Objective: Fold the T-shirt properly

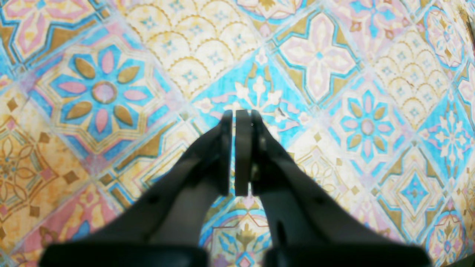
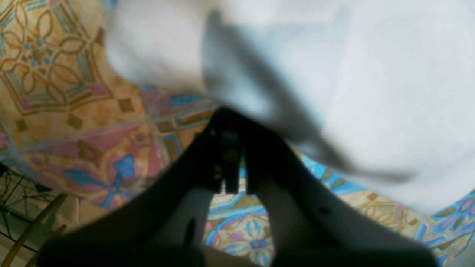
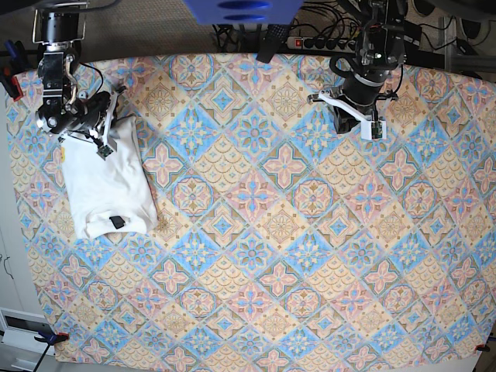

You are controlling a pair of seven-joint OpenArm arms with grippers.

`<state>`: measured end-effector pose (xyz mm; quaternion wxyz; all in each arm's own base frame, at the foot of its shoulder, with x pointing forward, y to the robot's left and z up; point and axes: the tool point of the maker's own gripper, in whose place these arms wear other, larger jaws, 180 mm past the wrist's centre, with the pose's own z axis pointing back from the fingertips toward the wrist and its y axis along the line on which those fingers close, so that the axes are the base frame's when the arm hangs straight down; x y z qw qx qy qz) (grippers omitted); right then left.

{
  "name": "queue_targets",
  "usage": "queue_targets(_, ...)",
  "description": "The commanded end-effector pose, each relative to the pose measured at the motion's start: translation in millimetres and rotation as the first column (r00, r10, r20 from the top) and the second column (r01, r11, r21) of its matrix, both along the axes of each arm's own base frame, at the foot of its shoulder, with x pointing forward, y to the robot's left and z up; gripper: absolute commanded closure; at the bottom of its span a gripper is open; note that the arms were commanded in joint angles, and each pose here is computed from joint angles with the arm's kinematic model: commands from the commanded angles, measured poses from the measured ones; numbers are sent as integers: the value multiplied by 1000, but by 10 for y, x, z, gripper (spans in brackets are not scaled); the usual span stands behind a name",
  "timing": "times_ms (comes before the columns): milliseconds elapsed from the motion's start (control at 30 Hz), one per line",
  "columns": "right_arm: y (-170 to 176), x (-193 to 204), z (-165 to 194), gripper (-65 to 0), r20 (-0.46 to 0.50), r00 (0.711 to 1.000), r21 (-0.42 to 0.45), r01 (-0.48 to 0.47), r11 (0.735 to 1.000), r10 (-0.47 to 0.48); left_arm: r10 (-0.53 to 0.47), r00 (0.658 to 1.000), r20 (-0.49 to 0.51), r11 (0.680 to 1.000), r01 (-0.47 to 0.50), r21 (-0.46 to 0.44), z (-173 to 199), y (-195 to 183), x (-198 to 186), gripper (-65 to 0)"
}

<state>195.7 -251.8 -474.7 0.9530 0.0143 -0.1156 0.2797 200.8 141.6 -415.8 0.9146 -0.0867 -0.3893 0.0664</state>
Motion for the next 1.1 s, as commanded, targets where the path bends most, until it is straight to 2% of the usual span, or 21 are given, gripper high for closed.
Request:
queue_targets(0, -74, 69, 77, -15, 24, 1000, -17, -3, 1000, 3, -2, 1000, 28, 1000, 2, 0, 69, 2, 4, 0)
queue_targets(133, -56, 51, 119, -15, 37, 999, -21, -12, 1000, 13, -12, 1000, 20, 1000, 12, 4, 111, -15, -119, 0)
queue_targets(233, -52, -151, 169, -15, 32, 999, -33, -26, 999, 27, -53, 999, 3, 998, 53, 39, 154, 56, -260, 0)
queue_targets(367, -215, -500, 291, -15, -4, 1000, -95, -3, 995, 3, -93, 995, -36, 993, 95, 72, 197, 136, -507, 0)
queue_targets(567, -288, -944, 509, -15, 20, 994, -116, 109, 987, -107, -146, 974, -173, 982, 164, 97, 116, 236, -1089, 0)
queue_targets(833, -358, -1884, 443, -14, -129, 959, -142, 233, 962, -251, -148, 927, -344, 981, 183, 70, -2, 249, -1807, 0)
queue_targets(967, -244, -2289, 413, -14, -203, 930, -136, 283, 949, -306, -128, 894, -430, 982, 176, 74, -162, 342, -2111, 0)
queue_targets(1067, -121, -2589, 386, -14, -268, 906, -128, 305, 944, -329, -100, 854, -511, 983, 165, 84, -351, 452, -2398, 0)
